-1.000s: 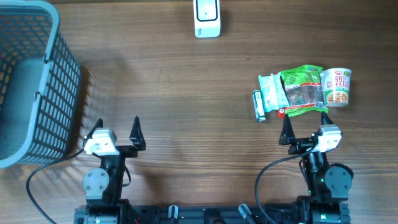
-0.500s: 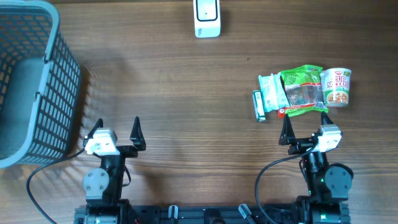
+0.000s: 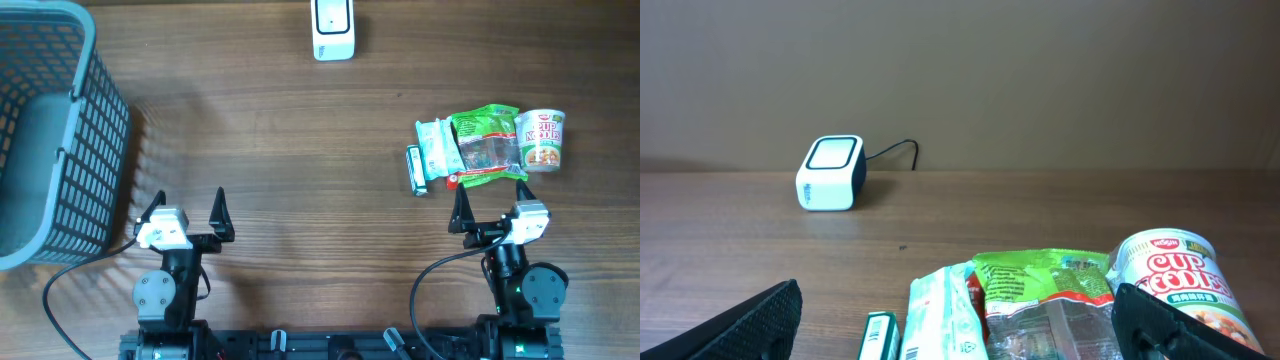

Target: Scan the item barcode

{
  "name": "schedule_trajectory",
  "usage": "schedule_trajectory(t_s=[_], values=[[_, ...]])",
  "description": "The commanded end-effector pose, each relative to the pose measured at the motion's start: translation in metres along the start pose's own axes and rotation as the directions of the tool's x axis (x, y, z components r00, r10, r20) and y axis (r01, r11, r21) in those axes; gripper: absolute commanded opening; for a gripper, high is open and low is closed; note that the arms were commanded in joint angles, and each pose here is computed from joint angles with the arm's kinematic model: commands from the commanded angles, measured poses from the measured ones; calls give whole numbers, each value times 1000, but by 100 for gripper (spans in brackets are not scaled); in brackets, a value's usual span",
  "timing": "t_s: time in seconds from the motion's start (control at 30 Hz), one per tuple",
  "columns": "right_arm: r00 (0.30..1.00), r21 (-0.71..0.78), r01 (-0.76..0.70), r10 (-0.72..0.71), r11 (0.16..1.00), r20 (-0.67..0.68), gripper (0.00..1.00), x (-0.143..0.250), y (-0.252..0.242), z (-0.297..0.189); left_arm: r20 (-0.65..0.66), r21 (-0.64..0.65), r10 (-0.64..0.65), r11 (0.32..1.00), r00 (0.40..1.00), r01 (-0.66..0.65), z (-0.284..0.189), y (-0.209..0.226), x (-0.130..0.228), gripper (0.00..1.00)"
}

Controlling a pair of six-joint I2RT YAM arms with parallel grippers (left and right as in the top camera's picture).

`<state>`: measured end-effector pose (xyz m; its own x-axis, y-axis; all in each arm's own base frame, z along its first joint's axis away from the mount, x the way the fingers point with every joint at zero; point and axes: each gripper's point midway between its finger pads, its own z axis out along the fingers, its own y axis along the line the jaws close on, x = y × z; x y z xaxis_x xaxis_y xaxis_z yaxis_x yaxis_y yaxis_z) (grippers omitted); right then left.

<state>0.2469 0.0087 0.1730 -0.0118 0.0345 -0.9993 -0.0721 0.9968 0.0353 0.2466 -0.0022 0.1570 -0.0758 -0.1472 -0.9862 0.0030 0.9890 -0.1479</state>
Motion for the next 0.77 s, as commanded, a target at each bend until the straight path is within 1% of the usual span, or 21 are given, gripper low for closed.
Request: schedule_trajectory(t_s=[0.0, 0.73], values=[[1000, 21, -17, 17, 1000, 14, 100, -3, -4, -1, -1, 18, 19, 1000, 1000, -19, -1, -2, 1, 100], [1000, 21, -17, 17, 1000, 14, 100, -3, -4, -1, -1, 18, 19, 1000, 1000, -19, -1, -2, 1, 100]])
